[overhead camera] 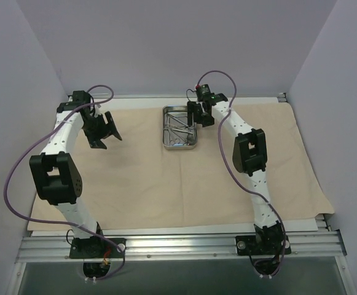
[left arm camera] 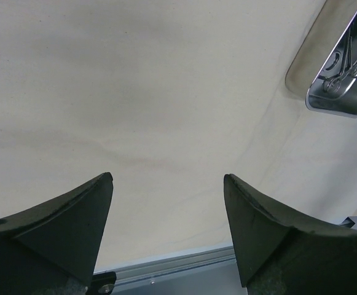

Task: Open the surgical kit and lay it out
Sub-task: Pick up the container from the surgical kit.

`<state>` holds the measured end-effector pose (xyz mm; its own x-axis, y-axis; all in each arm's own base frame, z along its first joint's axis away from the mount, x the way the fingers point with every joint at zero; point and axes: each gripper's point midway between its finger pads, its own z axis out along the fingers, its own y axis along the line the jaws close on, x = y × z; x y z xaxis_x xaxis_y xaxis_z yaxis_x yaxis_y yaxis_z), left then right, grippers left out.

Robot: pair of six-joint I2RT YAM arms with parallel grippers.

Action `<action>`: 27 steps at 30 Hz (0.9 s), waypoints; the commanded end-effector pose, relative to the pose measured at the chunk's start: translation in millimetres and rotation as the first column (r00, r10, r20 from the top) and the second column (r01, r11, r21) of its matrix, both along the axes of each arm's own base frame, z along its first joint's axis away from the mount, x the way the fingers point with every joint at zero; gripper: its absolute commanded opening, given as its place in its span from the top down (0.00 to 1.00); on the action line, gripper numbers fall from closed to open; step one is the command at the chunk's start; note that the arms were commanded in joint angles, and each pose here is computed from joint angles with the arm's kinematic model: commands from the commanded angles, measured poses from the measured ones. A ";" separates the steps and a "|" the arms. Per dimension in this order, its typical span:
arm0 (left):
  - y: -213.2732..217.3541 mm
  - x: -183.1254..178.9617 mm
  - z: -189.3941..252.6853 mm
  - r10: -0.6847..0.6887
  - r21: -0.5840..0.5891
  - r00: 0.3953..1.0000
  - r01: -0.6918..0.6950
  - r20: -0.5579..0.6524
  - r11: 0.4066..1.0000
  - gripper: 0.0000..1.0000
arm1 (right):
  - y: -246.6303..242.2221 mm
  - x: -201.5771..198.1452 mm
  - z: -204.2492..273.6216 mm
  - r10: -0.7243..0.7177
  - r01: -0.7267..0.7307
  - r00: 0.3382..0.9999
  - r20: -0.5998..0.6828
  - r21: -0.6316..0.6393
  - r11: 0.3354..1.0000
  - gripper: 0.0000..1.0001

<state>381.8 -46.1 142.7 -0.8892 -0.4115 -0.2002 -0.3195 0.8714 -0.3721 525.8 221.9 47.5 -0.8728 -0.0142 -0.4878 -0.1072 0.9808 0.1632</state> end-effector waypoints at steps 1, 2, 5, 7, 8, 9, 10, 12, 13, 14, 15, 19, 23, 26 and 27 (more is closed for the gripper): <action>-4.7 -0.3 16.4 -0.007 0.008 0.999 0.007 0.039 1.000 0.18 | 13.8 3.1 11.6 0.023 -0.023 1.000 0.018 0.034 0.999 0.35; -5.9 -0.4 15.9 -0.010 0.008 0.999 0.010 0.037 1.000 0.18 | 15.3 2.6 10.2 0.023 -0.024 1.000 0.015 0.037 0.999 0.37; -9.0 -1.0 14.6 -0.018 0.006 0.999 0.018 0.031 1.000 0.19 | 22.5 -0.7 3.8 0.029 -0.029 1.000 0.003 0.046 0.999 0.43; -9.7 -1.4 13.8 -0.022 0.010 0.999 0.022 0.028 1.000 0.19 | 26.1 -4.6 -4.1 0.035 -0.034 0.999 -0.013 0.043 0.999 0.46; -10.2 -1.8 13.2 -0.023 0.010 0.999 0.023 0.025 1.000 0.19 | 27.2 -5.1 -6.5 0.037 -0.036 0.999 -0.016 0.043 0.998 0.49; -10.0 -1.4 13.0 -0.022 0.010 0.999 0.021 0.025 1.000 0.19 | 30.1 -7.2 -11.6 0.042 -0.041 0.999 -0.025 0.040 0.998 0.52; -10.6 -0.5 14.4 -0.023 0.011 0.999 0.023 0.029 1.000 0.19 | 32.1 -7.3 -12.5 0.045 -0.044 0.999 -0.023 0.041 0.998 0.55; -11.5 0.5 14.6 -0.027 0.015 0.999 0.027 0.030 1.000 0.18 | 35.3 -9.0 -17.8 0.048 -0.047 0.998 -0.031 0.039 0.998 0.60; -10.3 2.2 16.5 -0.026 0.026 0.999 0.025 0.035 0.999 0.18 | 38.1 -9.6 -18.8 0.049 -0.048 0.998 -0.032 0.041 0.998 0.63; -10.1 2.2 17.2 -0.025 0.027 0.999 0.024 0.035 0.999 0.17 | 39.4 -9.8 -20.2 0.049 -0.047 0.998 -0.035 0.043 0.998 0.66; -10.1 2.0 18.5 -0.025 0.027 0.999 0.024 0.037 0.999 0.17 | 42.2 -10.3 -21.1 0.052 -0.051 0.998 -0.034 0.045 0.998 0.74; -7.7 2.1 18.9 -0.022 0.041 0.999 0.020 0.037 0.999 0.17 | 51.3 -9.0 -10.2 0.055 -0.055 0.998 -0.007 0.047 0.997 1.00; -5.4 2.0 18.7 -0.017 0.053 0.999 0.016 0.030 0.998 0.17 | 70.9 -7.7 19.7 0.052 -0.056 0.997 0.055 0.075 0.996 1.00; -5.5 3.8 20.2 -0.008 0.052 0.999 0.007 0.031 0.999 0.17 | 90.2 -9.2 44.5 0.075 -0.087 0.992 0.101 0.120 0.989 1.00; -5.2 5.6 20.7 -0.008 0.053 0.999 0.006 0.037 0.999 0.17 | 104.2 -13.8 57.2 0.111 -0.127 0.985 0.134 0.121 0.984 1.00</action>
